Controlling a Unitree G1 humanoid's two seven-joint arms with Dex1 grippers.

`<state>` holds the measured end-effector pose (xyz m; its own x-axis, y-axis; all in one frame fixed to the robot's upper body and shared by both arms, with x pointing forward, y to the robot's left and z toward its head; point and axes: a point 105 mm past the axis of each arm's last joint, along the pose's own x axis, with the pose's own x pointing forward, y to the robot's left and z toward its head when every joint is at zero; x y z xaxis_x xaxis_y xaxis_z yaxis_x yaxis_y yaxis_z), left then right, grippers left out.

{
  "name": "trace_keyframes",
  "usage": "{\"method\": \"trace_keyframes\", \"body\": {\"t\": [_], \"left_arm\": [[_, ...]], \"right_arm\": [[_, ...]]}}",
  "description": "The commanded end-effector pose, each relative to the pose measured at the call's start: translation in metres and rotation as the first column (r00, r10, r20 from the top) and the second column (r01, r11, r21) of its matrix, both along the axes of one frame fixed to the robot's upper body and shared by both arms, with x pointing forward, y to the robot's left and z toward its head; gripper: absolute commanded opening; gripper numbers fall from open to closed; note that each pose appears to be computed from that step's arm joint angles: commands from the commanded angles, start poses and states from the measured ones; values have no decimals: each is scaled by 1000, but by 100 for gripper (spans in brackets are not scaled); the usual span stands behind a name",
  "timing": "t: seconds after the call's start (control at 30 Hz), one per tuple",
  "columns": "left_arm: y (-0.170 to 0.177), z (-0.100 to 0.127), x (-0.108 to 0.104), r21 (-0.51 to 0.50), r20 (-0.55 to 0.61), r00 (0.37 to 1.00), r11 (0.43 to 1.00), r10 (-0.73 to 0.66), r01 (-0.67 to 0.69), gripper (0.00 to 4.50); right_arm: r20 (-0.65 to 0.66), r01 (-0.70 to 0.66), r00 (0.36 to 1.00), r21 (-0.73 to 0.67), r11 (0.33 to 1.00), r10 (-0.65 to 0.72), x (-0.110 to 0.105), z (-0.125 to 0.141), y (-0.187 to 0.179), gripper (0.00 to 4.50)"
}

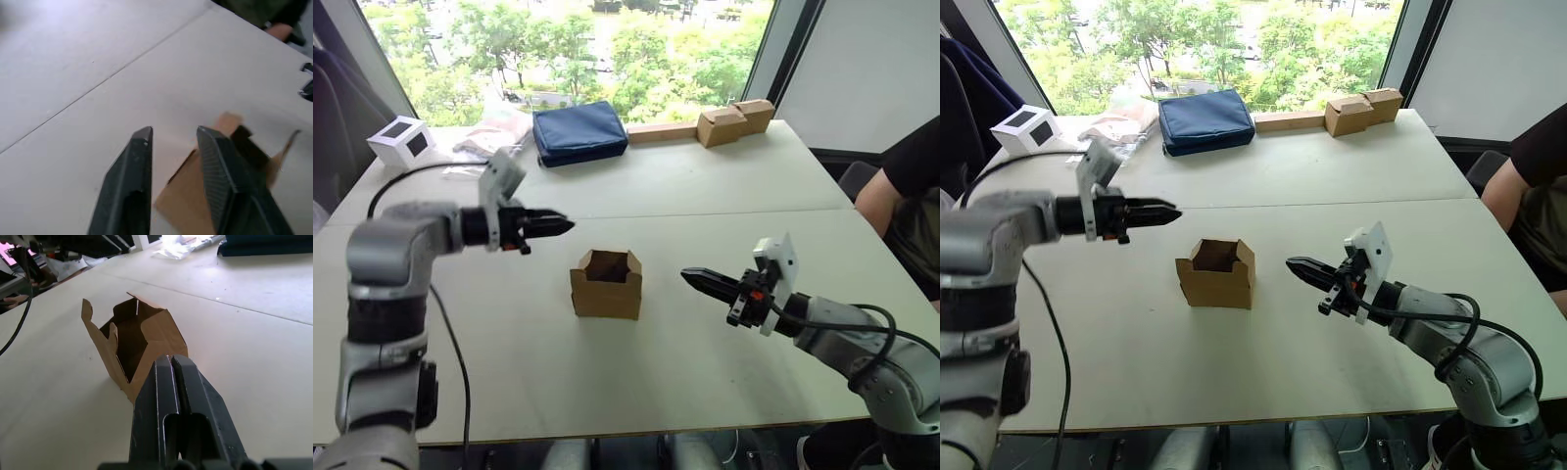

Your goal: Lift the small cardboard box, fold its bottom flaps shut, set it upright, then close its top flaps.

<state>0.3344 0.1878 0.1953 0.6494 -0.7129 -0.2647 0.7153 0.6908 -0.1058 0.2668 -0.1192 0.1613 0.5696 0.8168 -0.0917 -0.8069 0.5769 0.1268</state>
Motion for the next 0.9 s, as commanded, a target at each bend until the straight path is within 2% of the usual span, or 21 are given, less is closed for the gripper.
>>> {"method": "trace_keyframes", "body": {"t": [0.03,0.13,0.2,0.27,0.5,0.73,0.9], "left_arm": [[24,-21,-5,18,94,990,994,105,-107,3],[26,-62,-15,30,-27,994,994,106,-106,3],[22,-84,-21,88,-36,995,992,89,-86,3],[12,-95,-27,86,-41,997,995,59,-55,3],[-37,-103,-46,3,-42,996,997,-72,73,3],[-53,-117,-53,62,-60,989,989,-133,137,3],[-53,-116,-50,81,-50,990,988,-129,132,3]], "right_arm": [[3,-25,1000,-21,999,25,7,-9,4,0],[13,-12,1000,-105,994,14,15,-24,2,0],[42,10,999,-164,986,-3,20,-32,-2,0],[52,3,999,-188,982,7,20,-35,-2,0],[43,-59,997,-239,969,71,14,-51,12,0],[46,-105,992,-269,957,122,17,-65,28,0],[42,-107,991,-286,952,124,20,-70,27,0]]}}
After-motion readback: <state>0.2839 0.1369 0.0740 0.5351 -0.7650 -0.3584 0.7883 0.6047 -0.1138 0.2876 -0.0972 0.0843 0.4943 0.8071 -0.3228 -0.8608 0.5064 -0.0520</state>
